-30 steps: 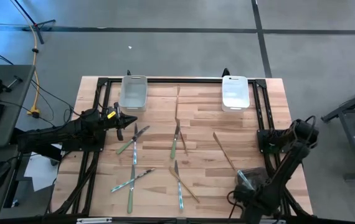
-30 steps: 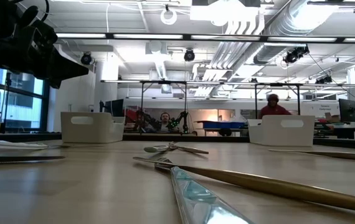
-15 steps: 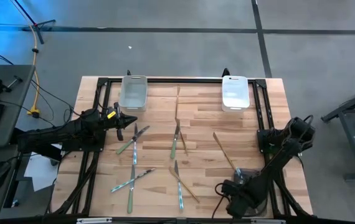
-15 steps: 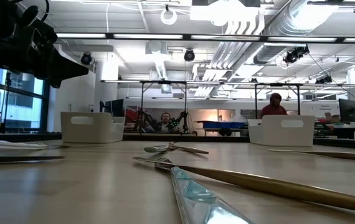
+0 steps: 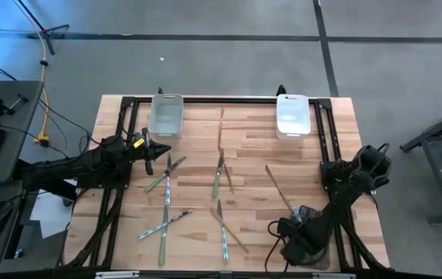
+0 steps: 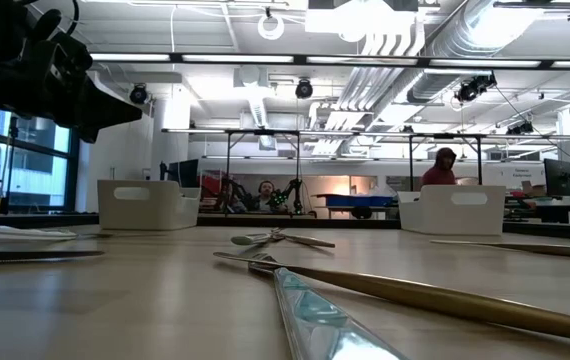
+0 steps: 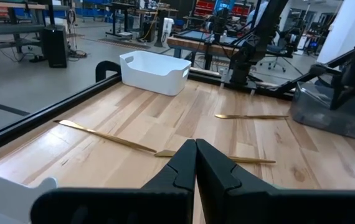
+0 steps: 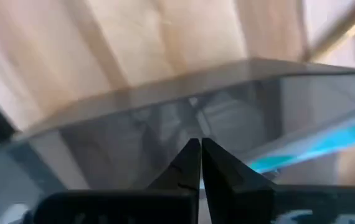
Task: Sort silverware by color (type)
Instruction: Adjust the black bin
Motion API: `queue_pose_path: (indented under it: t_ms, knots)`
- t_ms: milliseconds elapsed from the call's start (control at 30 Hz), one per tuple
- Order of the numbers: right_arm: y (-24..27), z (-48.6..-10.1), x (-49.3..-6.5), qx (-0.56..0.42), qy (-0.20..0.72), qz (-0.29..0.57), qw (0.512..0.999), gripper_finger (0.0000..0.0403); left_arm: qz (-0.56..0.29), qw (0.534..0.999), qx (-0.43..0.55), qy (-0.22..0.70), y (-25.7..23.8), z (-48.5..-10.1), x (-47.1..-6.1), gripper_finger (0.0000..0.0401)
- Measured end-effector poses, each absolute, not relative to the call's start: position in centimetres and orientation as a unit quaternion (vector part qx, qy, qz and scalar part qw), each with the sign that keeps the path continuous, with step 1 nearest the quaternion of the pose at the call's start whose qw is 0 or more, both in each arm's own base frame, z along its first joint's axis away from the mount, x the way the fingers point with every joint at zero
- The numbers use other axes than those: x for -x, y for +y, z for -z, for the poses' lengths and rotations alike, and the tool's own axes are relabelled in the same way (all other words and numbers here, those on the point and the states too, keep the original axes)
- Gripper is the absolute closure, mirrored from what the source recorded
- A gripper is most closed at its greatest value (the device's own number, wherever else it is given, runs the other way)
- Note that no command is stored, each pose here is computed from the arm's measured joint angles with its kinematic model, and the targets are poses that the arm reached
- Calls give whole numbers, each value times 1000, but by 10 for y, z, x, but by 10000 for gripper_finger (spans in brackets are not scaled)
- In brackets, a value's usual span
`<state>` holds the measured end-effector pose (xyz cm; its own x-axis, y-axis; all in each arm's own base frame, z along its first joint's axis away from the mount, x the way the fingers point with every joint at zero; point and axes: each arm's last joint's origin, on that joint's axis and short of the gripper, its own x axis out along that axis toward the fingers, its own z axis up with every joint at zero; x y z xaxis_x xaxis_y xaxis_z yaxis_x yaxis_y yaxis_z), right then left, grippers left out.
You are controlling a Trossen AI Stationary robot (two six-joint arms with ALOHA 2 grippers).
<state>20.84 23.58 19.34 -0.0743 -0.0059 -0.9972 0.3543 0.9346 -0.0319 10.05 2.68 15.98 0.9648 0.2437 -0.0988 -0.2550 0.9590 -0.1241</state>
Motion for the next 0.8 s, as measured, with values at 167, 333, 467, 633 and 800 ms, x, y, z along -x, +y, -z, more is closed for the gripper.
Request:
queue_pose_path:
  t_ms: [167, 333, 467, 633, 800]
  knots:
    - [227, -193, -213, -98, 702, 161, 687, 403, -126, 988, 72, 41, 27, -160, -101, 400]
    - [222, -194, -217, -85, 689, 171, 699, 403, -126, 989, 63, 43, 27, -160, -101, 400]
    - [219, -194, -220, -66, 679, 171, 711, 403, -126, 989, 68, 43, 27, -160, -101, 400]
    - [218, -194, -220, -32, 662, 171, 729, 403, -126, 988, 80, 43, 27, -159, -101, 400]
    - [220, -200, -215, -9, 671, 168, 722, 403, -127, 987, 91, 41, 27, -159, -101, 400]
